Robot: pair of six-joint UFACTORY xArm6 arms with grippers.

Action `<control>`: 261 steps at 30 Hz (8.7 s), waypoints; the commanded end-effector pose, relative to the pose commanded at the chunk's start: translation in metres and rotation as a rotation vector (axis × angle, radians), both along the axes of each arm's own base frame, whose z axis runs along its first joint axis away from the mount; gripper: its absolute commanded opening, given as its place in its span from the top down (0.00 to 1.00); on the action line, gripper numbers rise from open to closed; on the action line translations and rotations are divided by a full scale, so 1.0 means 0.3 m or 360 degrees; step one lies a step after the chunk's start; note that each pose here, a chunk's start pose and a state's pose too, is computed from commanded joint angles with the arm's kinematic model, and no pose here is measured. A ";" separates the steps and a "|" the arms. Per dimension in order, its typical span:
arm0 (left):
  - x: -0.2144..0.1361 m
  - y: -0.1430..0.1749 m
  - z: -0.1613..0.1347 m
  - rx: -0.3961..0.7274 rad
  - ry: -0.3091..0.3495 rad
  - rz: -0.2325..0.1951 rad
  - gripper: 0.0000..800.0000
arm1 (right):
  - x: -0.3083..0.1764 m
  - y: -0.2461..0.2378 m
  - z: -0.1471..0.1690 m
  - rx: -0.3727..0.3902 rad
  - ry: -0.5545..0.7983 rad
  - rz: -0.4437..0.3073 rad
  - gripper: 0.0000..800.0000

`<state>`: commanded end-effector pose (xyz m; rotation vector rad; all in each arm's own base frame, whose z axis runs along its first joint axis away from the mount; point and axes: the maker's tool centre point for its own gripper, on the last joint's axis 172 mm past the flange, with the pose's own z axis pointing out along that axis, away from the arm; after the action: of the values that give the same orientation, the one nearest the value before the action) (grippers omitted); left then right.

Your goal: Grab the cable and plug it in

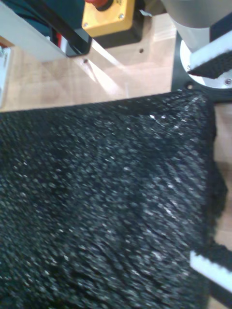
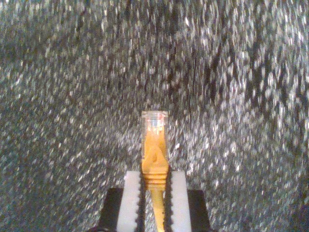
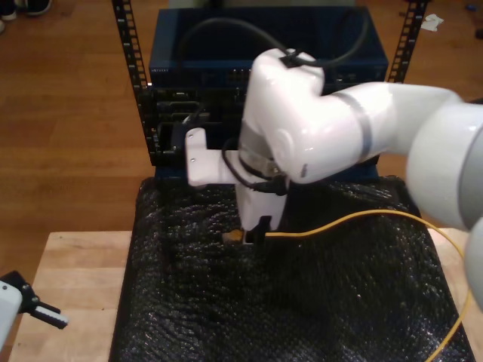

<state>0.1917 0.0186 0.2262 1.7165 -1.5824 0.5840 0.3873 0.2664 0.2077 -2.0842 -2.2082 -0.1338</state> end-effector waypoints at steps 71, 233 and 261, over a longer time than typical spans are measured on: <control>0.459 -0.923 0.359 -0.0448 -0.0089 -0.0252 0.04 | -0.138 -0.208 0.370 0.0592 0.0176 -0.0340 0.99; 0.553 -0.648 0.481 -0.1019 0.0691 0.0128 1.00 | -0.131 -0.197 0.747 0.0772 -0.0421 0.0091 0.03; 0.509 -0.624 0.558 -0.1208 0.0904 0.0032 1.00 | -0.228 -0.053 0.800 0.0880 -0.0906 0.0366 0.02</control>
<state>0.3443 -0.1687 0.3937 1.1649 -0.7899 0.5442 0.3190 0.2506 0.4476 -1.5992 -2.2846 -1.2878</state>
